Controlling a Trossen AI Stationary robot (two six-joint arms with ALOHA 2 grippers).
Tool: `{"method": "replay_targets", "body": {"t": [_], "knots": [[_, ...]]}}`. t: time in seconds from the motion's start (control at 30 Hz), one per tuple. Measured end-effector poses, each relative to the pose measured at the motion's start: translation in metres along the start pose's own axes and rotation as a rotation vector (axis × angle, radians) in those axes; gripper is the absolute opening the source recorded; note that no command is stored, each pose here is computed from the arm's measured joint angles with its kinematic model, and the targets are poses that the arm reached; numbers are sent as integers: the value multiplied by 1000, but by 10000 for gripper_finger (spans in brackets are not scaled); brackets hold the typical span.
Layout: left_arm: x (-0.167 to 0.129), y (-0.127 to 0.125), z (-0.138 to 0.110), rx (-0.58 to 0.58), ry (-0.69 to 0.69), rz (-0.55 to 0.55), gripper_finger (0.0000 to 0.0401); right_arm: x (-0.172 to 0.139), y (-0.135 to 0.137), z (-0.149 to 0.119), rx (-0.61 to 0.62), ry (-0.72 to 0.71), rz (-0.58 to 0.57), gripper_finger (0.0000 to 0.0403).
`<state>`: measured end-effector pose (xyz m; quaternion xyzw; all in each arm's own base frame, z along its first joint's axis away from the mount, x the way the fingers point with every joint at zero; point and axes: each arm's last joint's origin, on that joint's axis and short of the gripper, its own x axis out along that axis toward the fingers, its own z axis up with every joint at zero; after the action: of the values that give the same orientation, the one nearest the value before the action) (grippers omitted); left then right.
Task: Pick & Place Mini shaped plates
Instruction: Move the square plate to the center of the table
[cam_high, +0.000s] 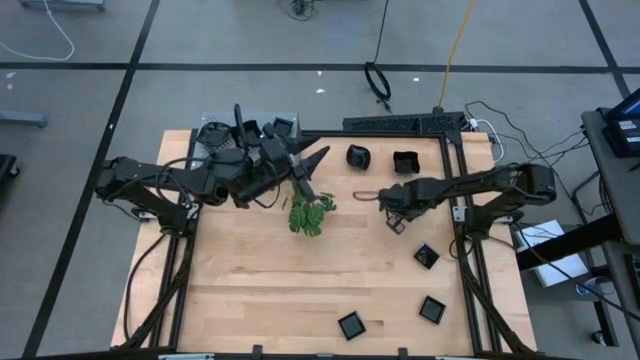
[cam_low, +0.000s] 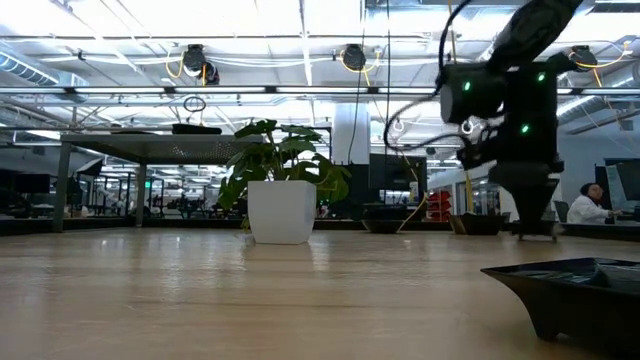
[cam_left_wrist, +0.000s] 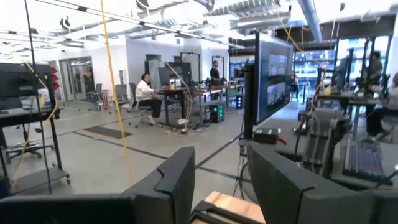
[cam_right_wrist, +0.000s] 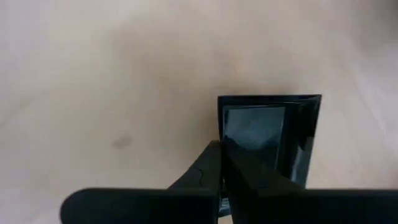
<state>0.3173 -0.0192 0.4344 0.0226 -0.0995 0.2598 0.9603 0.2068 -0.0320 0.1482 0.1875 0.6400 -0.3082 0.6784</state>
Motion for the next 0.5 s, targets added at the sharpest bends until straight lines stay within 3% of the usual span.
{"method": "replay_targets", "body": {"t": [0.2,0.5], "knots": [[0,1,4,-50,-32,5,152,-22,25,-4,-318,-205,164,1],[-6,-9,4,-247,-26,-54,152,-41,84,4,-468,-524,583,1]]}}
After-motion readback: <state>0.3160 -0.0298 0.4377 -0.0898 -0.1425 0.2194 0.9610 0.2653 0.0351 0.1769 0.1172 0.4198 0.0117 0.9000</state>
